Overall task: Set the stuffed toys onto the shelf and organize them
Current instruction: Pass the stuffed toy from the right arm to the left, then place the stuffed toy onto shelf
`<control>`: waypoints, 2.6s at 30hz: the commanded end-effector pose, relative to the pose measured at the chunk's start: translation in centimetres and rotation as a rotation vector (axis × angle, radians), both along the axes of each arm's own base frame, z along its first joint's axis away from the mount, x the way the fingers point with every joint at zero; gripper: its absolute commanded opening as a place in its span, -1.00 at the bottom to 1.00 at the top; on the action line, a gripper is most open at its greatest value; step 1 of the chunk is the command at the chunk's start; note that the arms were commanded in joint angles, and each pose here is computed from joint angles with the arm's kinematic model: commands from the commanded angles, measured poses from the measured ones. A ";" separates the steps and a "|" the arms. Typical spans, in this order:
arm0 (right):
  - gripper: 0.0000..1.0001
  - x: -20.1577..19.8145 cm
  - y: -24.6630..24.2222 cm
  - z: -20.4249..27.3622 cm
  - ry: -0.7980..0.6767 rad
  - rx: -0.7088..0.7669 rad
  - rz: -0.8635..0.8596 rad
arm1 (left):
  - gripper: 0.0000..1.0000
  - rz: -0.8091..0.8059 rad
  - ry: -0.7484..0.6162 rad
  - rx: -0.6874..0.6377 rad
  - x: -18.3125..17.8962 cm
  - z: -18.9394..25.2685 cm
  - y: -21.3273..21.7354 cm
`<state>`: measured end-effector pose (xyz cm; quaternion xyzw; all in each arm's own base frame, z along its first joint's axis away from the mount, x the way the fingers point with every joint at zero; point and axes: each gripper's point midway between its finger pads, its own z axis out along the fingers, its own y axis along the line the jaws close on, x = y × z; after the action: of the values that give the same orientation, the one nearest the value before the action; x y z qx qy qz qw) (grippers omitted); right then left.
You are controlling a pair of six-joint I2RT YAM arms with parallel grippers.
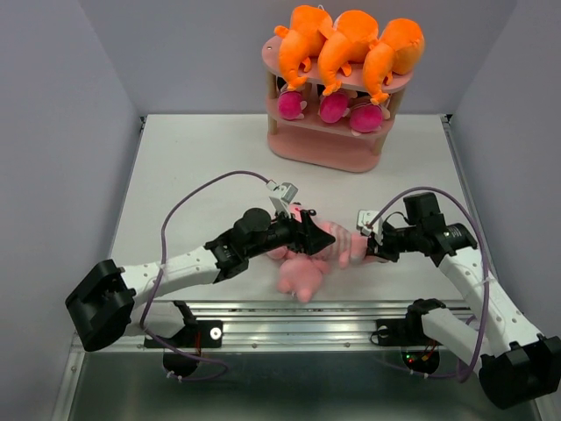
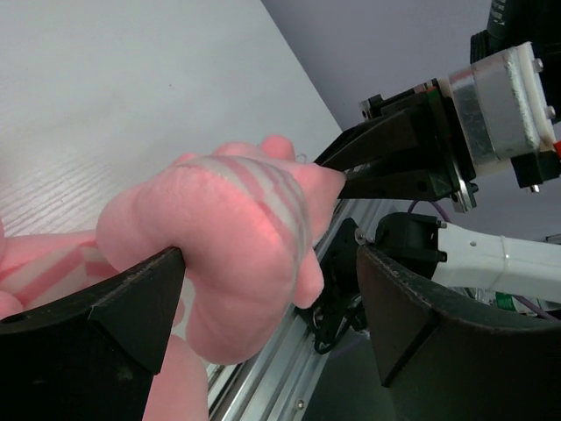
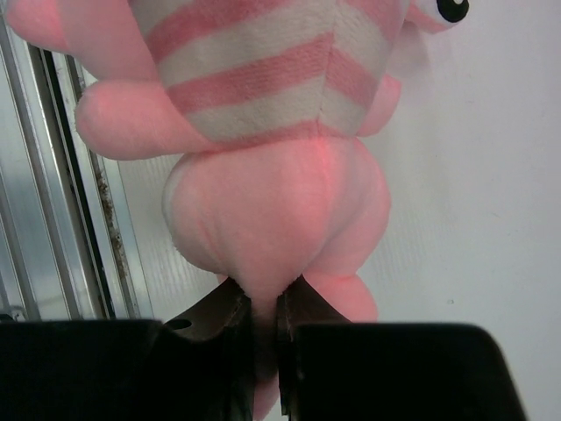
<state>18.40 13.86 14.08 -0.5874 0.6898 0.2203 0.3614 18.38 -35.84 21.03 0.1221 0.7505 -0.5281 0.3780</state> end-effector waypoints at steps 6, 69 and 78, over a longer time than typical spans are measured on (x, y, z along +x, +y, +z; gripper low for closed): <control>-0.95 -0.7 0.3 1.3 -0.068 0.021 0.044 | 0.54 -0.031 -0.008 -0.069 0.5 2.2 -2.4; 1.00 7.0 -1.2 8.1 -0.167 0.354 -0.619 | -1.00 0.699 -0.830 0.251 22.1 5.5 15.5; 1.00 6.9 -1.4 8.2 -0.178 0.350 -0.619 | -1.00 0.720 -0.942 0.302 27.2 5.9 13.8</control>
<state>24.68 12.74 21.57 -0.3001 0.7642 0.1743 0.5436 43.16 -21.81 19.01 0.1334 0.6625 -0.1661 0.7182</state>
